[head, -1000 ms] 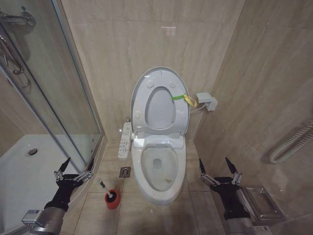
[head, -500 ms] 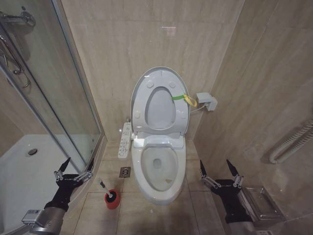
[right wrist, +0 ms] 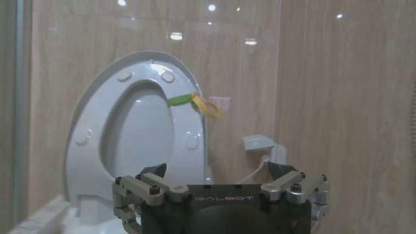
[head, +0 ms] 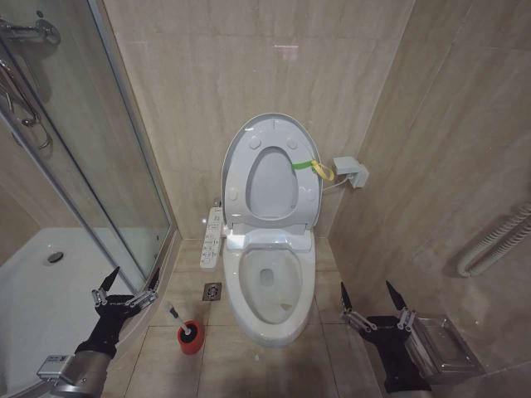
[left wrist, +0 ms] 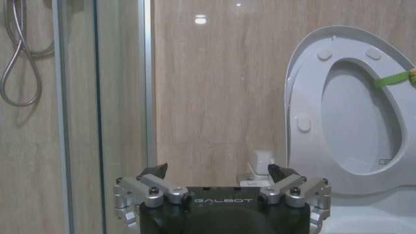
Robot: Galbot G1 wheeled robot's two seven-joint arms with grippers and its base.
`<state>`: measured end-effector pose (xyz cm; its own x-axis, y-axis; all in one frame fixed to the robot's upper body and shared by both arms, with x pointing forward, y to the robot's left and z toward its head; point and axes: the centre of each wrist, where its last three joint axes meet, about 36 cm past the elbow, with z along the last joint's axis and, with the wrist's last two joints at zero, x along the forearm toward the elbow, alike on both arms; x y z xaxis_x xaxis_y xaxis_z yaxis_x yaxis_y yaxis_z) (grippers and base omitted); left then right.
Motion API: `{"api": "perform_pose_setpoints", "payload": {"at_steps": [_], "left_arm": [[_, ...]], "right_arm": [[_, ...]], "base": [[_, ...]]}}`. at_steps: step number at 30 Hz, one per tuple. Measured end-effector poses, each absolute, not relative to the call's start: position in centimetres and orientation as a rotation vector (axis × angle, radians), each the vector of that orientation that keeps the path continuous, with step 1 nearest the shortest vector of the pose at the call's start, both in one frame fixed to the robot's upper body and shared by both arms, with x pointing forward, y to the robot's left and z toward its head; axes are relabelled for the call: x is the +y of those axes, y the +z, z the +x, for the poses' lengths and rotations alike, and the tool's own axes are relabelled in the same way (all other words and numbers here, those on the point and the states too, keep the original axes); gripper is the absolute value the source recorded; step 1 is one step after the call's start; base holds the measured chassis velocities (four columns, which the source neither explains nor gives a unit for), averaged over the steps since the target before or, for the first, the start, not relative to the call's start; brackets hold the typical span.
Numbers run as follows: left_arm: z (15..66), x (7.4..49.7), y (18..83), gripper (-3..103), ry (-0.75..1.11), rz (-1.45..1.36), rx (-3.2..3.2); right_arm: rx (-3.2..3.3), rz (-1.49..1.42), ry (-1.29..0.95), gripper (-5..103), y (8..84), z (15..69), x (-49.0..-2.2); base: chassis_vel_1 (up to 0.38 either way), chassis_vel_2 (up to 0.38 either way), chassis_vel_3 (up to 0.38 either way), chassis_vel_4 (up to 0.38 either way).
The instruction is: Open the toilet lid, clean the toilet bowl with a toilet brush, close the toilet lid, and flush.
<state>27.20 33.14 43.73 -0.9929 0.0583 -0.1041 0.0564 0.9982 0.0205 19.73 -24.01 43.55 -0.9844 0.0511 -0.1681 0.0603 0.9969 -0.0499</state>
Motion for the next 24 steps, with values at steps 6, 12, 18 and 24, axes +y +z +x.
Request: {"api": "perform_pose_setpoints", "payload": {"at_steps": [6, 12, 18, 24], "left_arm": [[27.2, 33.1, 43.7, 100, 0.027, 0.087, 3.035], [27.2, 33.1, 43.7, 100, 0.027, 0.087, 3.035], [27.2, 33.1, 43.7, 100, 0.027, 0.088, 3.035], [27.2, 33.1, 43.7, 100, 0.027, 0.087, 3.035]], "right_arm": [[2.961, 0.100, -0.064, 100, 44.0, 20.0, -25.0], [2.975, 0.043, -0.058, 100, 44.1, 19.4, -24.5], [2.977, -0.003, -0.100, 100, 43.5, 19.0, -24.2], [2.972, 0.004, -0.097, 100, 43.9, 18.9, -24.1]], "base": [[0.000, 0.000, 0.000, 0.000], [0.000, 0.000, 0.000, 0.000], [0.000, 0.000, 0.000, 0.000], [0.000, 0.000, 0.000, 0.000]]}}
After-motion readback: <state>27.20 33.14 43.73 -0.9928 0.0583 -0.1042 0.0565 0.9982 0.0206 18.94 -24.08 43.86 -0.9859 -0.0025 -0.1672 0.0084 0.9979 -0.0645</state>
